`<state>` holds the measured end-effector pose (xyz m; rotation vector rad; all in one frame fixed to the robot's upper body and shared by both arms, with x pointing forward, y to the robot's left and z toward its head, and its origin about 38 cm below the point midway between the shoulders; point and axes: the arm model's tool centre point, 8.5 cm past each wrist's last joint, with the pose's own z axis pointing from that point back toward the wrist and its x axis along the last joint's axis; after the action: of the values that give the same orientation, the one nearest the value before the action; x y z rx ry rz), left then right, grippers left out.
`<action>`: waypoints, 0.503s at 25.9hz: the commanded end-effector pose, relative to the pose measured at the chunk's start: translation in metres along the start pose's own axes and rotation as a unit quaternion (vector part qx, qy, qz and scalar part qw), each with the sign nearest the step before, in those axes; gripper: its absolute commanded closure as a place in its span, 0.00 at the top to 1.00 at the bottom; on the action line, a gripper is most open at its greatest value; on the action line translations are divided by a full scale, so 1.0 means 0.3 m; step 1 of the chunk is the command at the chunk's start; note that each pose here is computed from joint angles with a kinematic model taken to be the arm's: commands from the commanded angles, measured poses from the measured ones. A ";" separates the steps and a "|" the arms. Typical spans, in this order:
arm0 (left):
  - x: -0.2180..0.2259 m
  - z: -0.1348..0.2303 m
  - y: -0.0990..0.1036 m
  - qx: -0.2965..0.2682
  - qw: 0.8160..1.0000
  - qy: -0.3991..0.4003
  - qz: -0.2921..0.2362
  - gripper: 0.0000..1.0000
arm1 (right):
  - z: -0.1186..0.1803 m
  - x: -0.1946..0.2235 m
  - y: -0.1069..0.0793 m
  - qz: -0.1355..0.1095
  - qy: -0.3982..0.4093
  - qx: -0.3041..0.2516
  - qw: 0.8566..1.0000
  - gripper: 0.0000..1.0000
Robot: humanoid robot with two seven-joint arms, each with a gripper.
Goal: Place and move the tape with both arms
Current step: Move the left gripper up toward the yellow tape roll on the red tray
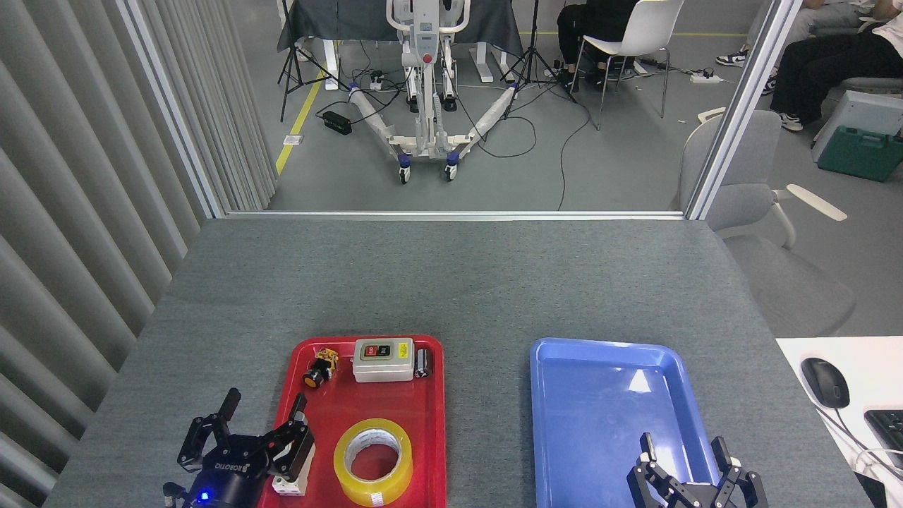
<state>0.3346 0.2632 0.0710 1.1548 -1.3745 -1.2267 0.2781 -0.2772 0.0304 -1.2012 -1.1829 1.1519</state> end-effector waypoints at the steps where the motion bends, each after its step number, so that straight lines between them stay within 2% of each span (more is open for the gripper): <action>1: 0.000 0.000 -0.002 -0.001 1.000 0.001 0.000 1.00 | 0.012 0.003 0.010 0.000 0.000 0.005 1.000 1.00; 3: -0.007 -0.001 -0.004 -0.001 1.000 0.010 0.002 1.00 | 0.011 -0.003 0.009 0.002 0.000 0.005 1.000 1.00; 8: -0.016 -0.003 -0.001 0.005 0.999 0.018 0.050 1.00 | 0.010 -0.008 0.002 0.004 0.000 0.003 1.000 1.00; 13: -0.031 -0.009 0.005 0.000 0.999 0.006 0.040 1.00 | 0.010 -0.010 0.002 0.005 0.000 0.003 1.000 1.00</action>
<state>0.3370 0.2686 0.0714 1.0990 -1.3995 -1.1423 0.2747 -0.2786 0.0294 -1.2022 -1.1768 1.1587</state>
